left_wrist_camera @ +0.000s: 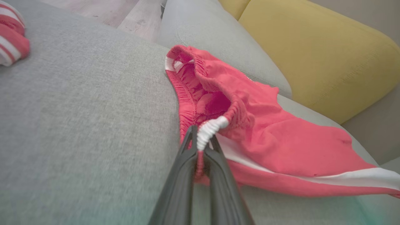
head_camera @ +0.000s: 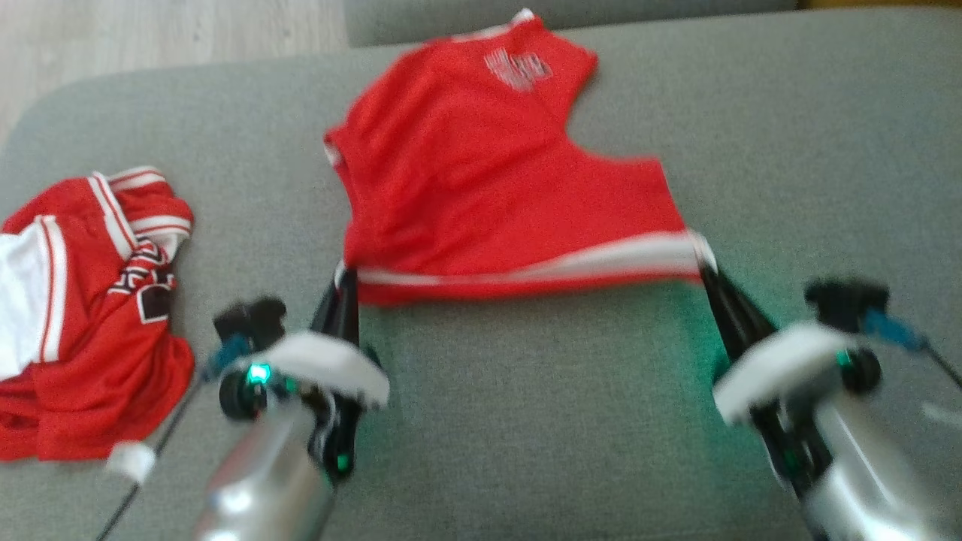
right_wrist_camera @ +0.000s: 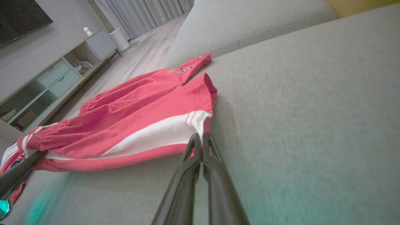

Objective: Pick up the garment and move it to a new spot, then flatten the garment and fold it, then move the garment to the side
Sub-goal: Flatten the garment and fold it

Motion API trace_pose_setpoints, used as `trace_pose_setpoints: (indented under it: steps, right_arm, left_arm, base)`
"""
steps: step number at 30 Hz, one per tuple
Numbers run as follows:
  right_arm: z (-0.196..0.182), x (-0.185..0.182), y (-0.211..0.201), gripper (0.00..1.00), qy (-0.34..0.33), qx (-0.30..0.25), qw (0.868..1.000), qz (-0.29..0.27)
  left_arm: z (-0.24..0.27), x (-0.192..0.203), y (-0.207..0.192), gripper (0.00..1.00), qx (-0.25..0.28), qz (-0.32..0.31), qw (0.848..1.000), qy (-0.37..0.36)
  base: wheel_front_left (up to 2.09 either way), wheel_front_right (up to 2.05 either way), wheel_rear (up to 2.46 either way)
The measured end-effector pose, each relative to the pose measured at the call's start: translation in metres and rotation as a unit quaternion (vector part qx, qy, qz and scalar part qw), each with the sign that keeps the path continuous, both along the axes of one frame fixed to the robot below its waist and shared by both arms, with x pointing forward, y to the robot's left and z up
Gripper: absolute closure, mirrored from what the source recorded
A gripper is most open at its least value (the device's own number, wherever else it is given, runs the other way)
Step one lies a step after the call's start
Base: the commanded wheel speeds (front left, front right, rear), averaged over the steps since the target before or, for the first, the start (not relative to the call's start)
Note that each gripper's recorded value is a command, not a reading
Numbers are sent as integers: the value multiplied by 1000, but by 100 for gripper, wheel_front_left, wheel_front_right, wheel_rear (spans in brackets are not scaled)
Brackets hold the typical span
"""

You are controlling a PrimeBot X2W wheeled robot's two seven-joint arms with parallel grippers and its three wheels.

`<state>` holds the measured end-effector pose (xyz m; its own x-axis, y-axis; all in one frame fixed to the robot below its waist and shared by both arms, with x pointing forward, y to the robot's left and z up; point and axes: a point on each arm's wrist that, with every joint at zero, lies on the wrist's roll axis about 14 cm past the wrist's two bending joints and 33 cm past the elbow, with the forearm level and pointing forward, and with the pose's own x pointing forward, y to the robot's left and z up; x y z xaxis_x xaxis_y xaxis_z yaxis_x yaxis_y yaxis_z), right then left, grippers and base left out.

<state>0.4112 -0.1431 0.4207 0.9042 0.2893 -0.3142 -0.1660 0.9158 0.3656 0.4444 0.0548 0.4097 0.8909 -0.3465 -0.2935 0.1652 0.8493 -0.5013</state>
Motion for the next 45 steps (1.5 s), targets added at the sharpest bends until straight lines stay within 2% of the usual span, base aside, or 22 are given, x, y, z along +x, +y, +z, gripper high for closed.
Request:
trace_pose_setpoints:
  steps: [4, 8, 11, 14, 19, 24, 29, 33, 40, 45]
  right_arm:
    - [-2, -45, -11, 100, 20, -9, 1000, -2]
    - [1, -91, -22, 100, 67, -29, 997, -3]
    - [11, -117, -22, 100, 99, -46, 994, 3]
    - [32, -121, -29, 100, 98, -66, 993, -1]
    - [56, -111, -28, 100, 77, -81, 994, 2]
    - [59, -79, -24, 100, 62, -79, 995, 8]
    - [48, -33, -11, 100, 64, -69, 995, 43]
    - [38, 11, -5, 100, 67, -68, 993, 62]
    - [41, 99, 22, 100, 43, -64, 992, 102]
    - [34, 135, 41, 100, 40, -64, 990, 122]
  left_arm:
    - [4, -34, 8, 100, 20, -1, 1000, -22]
    - [15, -76, 18, 100, 25, 3, 1000, -9]
    - [36, -108, 17, 100, 40, -22, 999, -2]
    - [56, -128, 14, 100, 46, -43, 998, 7]
    - [77, -133, 13, 100, 53, -59, 997, 7]
    - [66, -125, 13, 100, 56, -74, 995, 33]
    - [58, -99, -3, 100, -25, -92, 993, 69]
    - [39, -76, -5, 100, -52, -97, 989, 103]
    - [34, -14, 15, 100, -57, -60, 992, 90]
    - [25, 5, 28, 100, -66, -33, 993, 91]
  base:
    - [0, 0, 0]
    - [0, 0, 0]
    - [0, 0, 0]
    - [0, 0, 0]
    - [0, 0, 0]
    - [0, 0, 0]
    - [0, 0, 0]
    - [0, 0, 0]
    - [0, 0, 0]
    - [0, 0, 0]
